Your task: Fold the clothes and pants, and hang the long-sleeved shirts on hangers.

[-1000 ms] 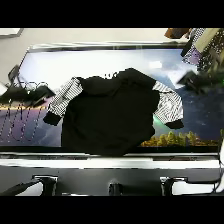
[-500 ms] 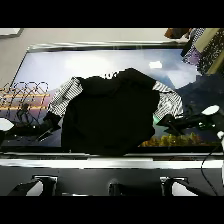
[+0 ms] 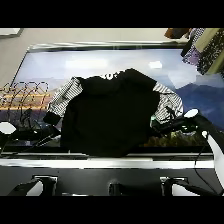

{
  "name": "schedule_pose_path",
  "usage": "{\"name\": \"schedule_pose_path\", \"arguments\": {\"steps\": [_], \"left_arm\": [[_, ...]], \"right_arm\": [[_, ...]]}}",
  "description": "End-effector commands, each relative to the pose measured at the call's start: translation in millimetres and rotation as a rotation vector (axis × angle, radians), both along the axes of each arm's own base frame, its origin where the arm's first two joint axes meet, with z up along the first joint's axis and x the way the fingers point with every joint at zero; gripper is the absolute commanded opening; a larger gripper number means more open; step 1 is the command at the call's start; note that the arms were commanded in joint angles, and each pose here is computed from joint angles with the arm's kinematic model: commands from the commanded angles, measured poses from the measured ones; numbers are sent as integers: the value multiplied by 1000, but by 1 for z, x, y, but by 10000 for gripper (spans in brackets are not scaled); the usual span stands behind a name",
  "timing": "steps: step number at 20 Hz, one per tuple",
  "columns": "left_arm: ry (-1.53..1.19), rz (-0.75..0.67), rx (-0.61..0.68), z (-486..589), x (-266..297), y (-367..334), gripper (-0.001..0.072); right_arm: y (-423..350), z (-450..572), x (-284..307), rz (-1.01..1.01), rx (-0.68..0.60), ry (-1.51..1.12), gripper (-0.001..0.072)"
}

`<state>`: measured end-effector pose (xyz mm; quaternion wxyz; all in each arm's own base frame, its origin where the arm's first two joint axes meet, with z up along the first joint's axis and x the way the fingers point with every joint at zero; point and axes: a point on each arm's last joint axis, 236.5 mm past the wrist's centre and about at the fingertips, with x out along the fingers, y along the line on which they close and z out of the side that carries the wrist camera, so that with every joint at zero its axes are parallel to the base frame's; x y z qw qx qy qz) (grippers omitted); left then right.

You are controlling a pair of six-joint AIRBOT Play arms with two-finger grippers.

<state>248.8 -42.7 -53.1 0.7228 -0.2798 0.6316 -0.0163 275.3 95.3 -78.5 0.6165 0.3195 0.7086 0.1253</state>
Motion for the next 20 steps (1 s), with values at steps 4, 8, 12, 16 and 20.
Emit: {"name": "schedule_pose_path", "arguments": {"steps": [4, 8, 12, 16, 20], "left_arm": [[58, -34, -30, -36, -19, -9, 713], [48, -8, -109, -44, -6, -24, 709], [56, -49, -161, -46, -4, -47, 31], [-113, -97, -227, 13, 42, -61, 25], [-580, -160, -128, 185, 135, -47, 24]], "right_arm": [[-16, 26, -27, 5, -109, 39, 31], [-14, 35, -31, -3, -104, 44, 31], [6, 50, -21, -47, -6, 16, 31], [27, 114, 49, -178, 149, -229, 30], [4, 289, 146, -256, 114, -761, 30]]}}
